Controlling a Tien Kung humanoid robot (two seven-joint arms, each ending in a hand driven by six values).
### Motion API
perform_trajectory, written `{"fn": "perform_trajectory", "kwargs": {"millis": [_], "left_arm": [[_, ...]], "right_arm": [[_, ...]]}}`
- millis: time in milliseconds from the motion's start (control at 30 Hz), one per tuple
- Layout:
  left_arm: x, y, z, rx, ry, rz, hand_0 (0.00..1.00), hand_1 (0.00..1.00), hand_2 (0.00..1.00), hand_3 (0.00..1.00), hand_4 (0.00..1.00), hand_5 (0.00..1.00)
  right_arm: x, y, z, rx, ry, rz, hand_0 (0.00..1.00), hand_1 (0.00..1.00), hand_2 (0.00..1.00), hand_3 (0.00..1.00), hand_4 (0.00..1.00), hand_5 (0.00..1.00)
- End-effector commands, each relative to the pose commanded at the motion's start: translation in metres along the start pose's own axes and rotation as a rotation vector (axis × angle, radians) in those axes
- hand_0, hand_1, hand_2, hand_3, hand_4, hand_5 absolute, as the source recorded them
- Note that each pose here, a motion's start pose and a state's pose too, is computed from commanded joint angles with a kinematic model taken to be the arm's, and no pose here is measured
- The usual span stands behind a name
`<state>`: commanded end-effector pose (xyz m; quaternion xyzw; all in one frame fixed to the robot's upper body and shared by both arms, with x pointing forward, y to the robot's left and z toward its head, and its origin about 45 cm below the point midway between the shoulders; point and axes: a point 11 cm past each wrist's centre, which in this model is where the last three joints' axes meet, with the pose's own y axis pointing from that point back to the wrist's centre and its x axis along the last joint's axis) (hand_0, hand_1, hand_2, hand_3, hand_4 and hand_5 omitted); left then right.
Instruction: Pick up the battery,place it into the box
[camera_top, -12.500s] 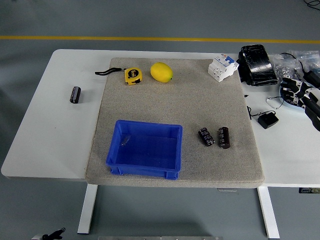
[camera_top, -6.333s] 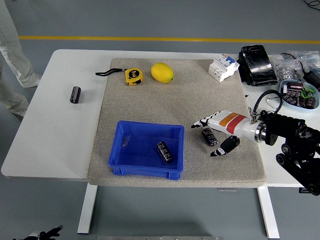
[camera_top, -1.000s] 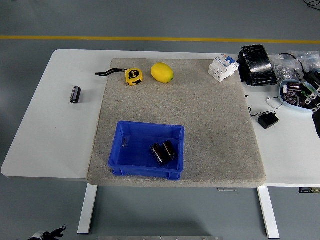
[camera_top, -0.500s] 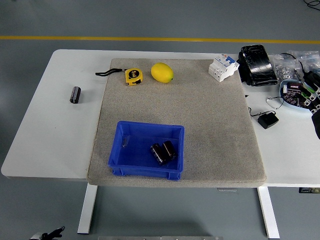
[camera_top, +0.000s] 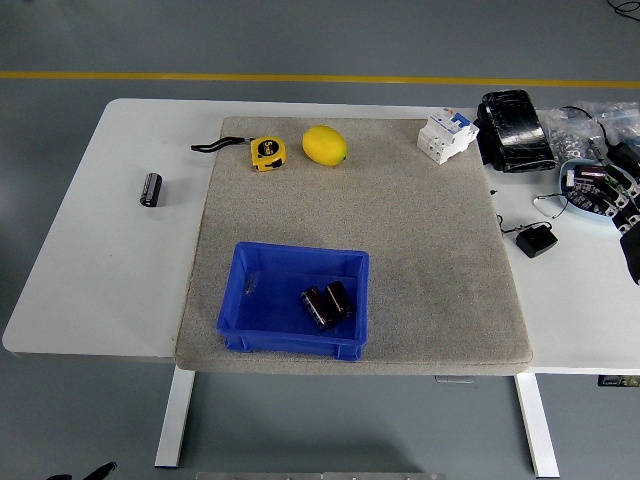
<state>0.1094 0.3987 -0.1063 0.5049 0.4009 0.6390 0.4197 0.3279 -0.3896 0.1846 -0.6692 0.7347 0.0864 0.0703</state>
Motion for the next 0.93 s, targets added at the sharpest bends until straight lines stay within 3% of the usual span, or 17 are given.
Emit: {"fn": "perform_trajectory", "kwargs": {"millis": [333, 400, 533, 933], "left_arm": [[0.003, 0.003, 0.032, -0.142, -0.439, -0.039, 0.785, 0.778, 0.832, 0.636, 0.716, 0.608], [0.001, 0.003, 0.031, -0.145, -0.445, -0.066, 0.784, 0.776, 0.834, 0.668, 0.715, 0.636], [-0.004, 0.002, 0.021, -0.111, -0.342, -0.112, 0.784, 0.776, 0.834, 0.668, 0.715, 0.636], [-0.003, 0.001, 0.014, -0.092, -0.326, -0.116, 0.787, 0.800, 0.853, 0.686, 0.725, 0.620]], "right_arm": [[-0.001, 0.000, 0.005, -0.020, 0.009, -0.007, 0.843, 0.809, 0.861, 0.897, 0.998, 0.894], [-0.001, 0.001, 0.006, -0.024, 0.011, -0.007, 0.842, 0.810, 0.860, 0.897, 0.998, 0.892], [0.000, 0.002, 0.009, -0.031, 0.013, -0.005, 0.842, 0.810, 0.860, 0.897, 0.998, 0.892], [0.000, 0.003, 0.011, -0.039, 0.017, -0.007, 0.842, 0.810, 0.861, 0.895, 0.998, 0.885]]}}
